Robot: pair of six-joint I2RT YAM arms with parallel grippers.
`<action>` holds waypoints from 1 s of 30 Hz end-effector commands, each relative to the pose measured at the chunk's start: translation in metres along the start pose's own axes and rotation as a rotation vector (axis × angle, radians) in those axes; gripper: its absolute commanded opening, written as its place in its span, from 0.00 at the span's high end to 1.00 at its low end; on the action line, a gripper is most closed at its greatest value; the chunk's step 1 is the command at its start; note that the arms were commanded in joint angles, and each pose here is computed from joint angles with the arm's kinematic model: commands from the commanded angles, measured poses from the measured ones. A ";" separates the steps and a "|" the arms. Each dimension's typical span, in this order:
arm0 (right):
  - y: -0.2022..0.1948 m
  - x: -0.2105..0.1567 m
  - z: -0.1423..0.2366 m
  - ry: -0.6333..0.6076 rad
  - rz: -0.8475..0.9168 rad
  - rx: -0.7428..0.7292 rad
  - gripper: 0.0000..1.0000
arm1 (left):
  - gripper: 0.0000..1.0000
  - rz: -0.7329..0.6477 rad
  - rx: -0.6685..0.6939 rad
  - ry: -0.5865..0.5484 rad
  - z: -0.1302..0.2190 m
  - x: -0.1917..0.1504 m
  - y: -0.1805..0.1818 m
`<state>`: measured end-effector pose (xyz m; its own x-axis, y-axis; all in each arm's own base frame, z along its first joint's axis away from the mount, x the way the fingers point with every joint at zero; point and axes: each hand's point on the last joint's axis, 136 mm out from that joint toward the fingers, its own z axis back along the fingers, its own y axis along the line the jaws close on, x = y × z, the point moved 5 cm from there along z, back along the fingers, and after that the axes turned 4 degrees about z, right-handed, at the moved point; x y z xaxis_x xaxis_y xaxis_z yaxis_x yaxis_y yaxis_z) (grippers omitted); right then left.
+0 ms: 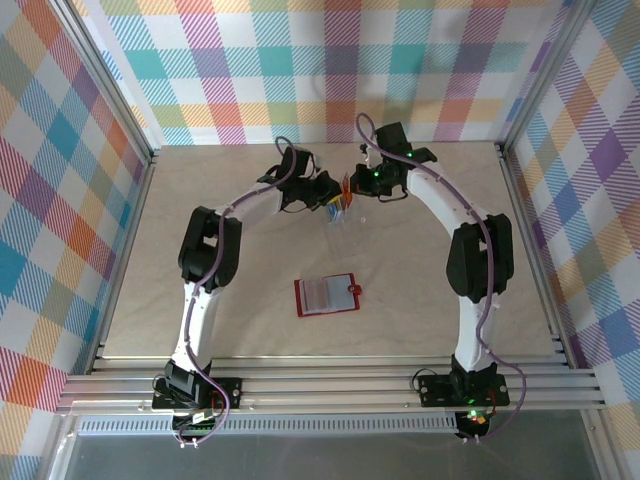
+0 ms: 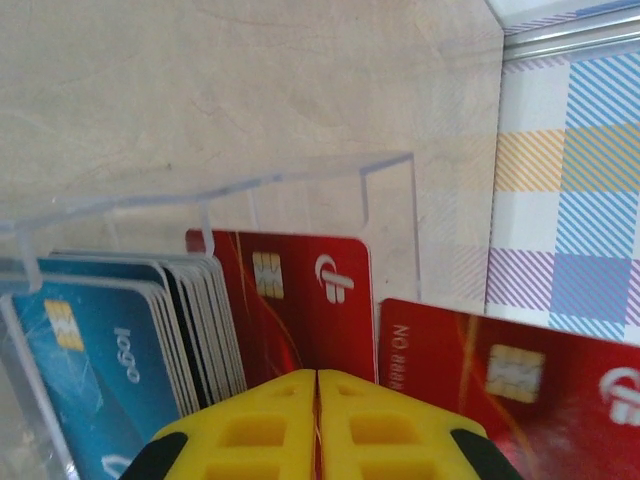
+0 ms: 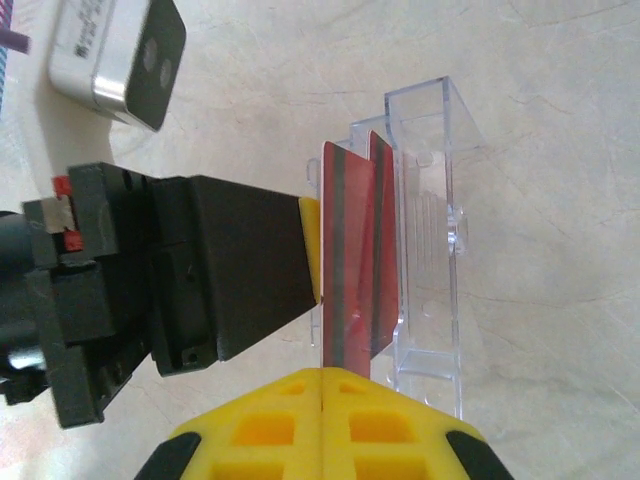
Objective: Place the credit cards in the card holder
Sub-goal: Pick up the credit card from the storage box, then place the credit card in the card holder.
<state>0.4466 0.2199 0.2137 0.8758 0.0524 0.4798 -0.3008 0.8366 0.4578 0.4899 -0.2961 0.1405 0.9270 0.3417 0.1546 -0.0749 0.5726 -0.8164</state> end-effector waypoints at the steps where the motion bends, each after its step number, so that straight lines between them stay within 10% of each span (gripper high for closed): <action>1: 0.011 0.013 0.025 -0.079 0.018 0.013 1.00 | 0.88 0.003 -0.017 0.012 0.024 -0.005 -0.013; 16: 0.023 -0.010 0.052 -0.118 0.020 0.018 1.00 | 0.71 -0.033 -0.034 -0.032 0.075 -0.025 -0.025; 30: 0.057 -0.116 0.062 -0.074 0.067 0.005 1.00 | 0.63 -0.015 0.191 -0.074 0.128 -0.091 0.044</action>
<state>0.3152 0.2246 0.2259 0.8430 0.0917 0.5300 -0.3618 0.8259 0.4324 0.3686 -0.2219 0.1675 0.9083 0.3734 0.1888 -0.1228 0.6692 -0.7328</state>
